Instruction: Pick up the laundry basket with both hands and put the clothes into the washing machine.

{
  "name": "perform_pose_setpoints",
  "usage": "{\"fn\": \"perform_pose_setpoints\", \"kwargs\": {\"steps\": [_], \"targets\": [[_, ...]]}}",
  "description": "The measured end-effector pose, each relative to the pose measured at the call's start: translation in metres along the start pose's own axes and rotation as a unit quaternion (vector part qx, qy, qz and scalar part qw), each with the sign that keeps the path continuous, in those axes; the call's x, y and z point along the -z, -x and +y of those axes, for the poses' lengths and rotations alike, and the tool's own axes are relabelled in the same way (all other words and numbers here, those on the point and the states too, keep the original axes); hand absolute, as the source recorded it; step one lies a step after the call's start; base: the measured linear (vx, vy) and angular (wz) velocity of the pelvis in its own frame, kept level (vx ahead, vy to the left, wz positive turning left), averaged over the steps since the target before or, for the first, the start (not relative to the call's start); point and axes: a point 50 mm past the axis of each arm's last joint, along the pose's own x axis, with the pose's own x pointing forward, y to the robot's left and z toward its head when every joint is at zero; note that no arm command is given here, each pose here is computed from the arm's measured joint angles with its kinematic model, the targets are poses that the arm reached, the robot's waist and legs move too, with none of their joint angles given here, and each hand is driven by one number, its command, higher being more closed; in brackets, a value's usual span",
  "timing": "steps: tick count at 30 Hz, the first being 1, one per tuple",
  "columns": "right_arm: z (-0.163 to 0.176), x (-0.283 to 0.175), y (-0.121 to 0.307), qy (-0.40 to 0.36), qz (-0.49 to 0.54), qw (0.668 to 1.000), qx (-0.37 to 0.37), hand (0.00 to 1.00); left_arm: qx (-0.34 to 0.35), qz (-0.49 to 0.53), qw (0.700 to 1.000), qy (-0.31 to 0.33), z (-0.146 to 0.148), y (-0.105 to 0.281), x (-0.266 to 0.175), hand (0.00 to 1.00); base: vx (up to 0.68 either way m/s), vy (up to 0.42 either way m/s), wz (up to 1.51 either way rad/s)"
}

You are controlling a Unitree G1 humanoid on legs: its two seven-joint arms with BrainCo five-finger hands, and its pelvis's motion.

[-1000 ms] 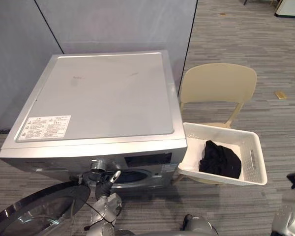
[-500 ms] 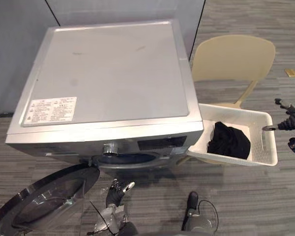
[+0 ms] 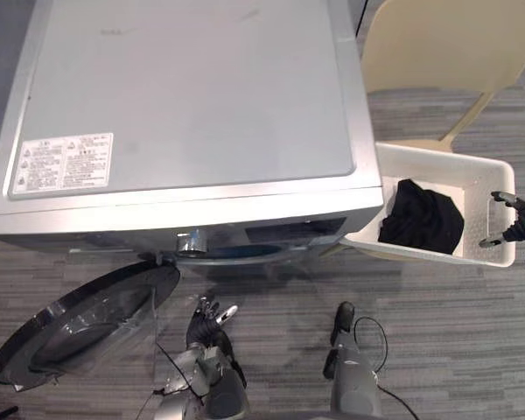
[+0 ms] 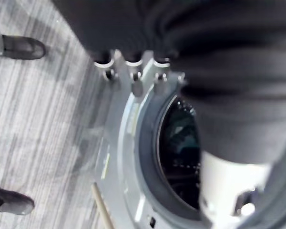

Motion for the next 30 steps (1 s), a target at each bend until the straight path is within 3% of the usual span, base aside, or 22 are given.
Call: {"fn": "perform_pose_setpoints", "kwargs": {"steps": [16, 30], "targets": [[-0.035, -0.018, -0.015, -0.052, 0.0, 0.994, 0.101, 0.0, -0.003, -0.071, 0.997, 0.021, -0.003, -0.005, -0.035, 0.0, -0.04, 0.022, 0.05], [-0.092, -0.043, -0.014, -0.114, -0.015, 0.968, 0.223, 0.0, -0.018, -0.082, 0.995, 0.052, -0.003, -0.006, -0.039, 0.0, -0.02, 0.014, 0.08]]}}
